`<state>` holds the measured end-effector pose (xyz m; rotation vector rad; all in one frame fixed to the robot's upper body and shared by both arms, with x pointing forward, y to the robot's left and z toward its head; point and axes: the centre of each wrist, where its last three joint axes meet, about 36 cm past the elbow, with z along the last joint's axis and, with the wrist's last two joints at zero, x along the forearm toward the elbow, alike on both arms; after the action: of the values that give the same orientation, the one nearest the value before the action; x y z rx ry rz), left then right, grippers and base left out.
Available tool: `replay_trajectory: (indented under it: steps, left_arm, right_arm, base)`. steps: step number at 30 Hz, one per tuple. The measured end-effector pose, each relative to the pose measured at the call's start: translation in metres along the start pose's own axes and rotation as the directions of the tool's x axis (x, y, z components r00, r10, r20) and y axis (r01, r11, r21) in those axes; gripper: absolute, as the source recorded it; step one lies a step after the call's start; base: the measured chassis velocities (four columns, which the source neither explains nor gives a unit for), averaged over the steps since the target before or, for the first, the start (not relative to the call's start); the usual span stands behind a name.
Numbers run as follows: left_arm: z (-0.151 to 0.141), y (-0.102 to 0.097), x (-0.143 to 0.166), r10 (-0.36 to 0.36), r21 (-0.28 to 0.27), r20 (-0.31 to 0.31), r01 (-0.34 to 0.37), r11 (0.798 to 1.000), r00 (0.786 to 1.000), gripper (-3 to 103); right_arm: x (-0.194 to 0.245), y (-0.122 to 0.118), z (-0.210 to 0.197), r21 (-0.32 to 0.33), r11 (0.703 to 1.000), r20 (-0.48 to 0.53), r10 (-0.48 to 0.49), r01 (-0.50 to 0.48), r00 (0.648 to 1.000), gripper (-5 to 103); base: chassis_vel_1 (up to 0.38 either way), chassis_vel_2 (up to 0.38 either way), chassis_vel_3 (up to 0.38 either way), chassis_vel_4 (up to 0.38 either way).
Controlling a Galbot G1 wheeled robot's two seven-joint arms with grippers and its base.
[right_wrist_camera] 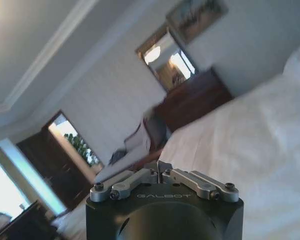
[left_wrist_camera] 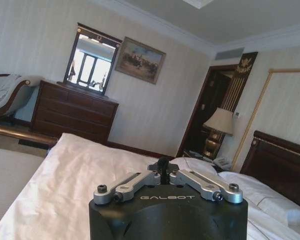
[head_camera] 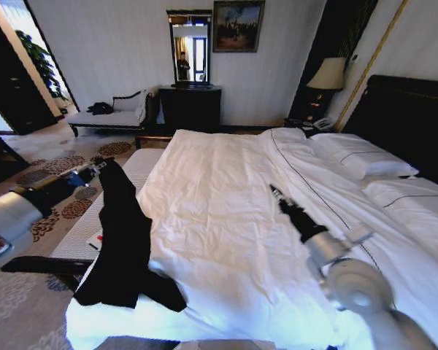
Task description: Fold the clothes on the bed.
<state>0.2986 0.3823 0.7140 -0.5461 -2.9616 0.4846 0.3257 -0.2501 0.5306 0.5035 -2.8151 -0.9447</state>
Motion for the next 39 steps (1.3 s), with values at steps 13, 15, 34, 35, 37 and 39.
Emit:
replay_trajectory:
  steps: [13,15,34,35,37,39]
  left_arm:
    - [-0.036,0.004,0.002,0.036,-0.031,0.113,-0.033,0.999,0.993,2]
    - [-0.039,0.005,0.002,0.034,-0.031,0.120,-0.030,0.999,0.992,2]
    - [-0.094,0.019,0.003,0.019,-0.074,0.171,-0.007,0.997,0.985,2]
    - [-0.096,0.020,0.002,0.018,-0.074,0.173,-0.006,0.997,0.985,2]
    - [-0.099,0.023,0.002,0.016,-0.070,0.176,-0.004,0.998,0.984,2]
    - [-0.099,0.024,0.001,0.014,-0.066,0.177,-0.002,0.998,0.984,2]
  right_arm:
    - [-0.068,0.003,0.175,-0.112,0.949,-0.247,-0.315,0.296,0.917,50]
    - [-0.075,0.007,0.188,-0.134,0.931,-0.244,-0.364,0.341,0.899,50]
    - [-0.143,0.056,0.294,-0.289,0.719,-0.141,-0.685,0.632,0.715,100]
    - [-0.144,0.059,0.298,-0.295,0.712,-0.143,-0.692,0.637,0.708,100]
    - [-0.144,0.067,0.305,-0.302,0.700,-0.149,-0.705,0.647,0.693,100]
    - [-0.144,0.069,0.308,-0.302,0.694,-0.151,-0.712,0.653,0.686,100]
  base:
    - [0.000,0.000,0.000,0.000]
    - [0.000,0.000,0.000,0.000]
    - [0.000,0.000,0.000,0.000]
    - [0.000,0.000,0.000,0.000]
    - [0.000,0.000,0.000,0.000]
    - [0.000,0.000,0.000,0.000]
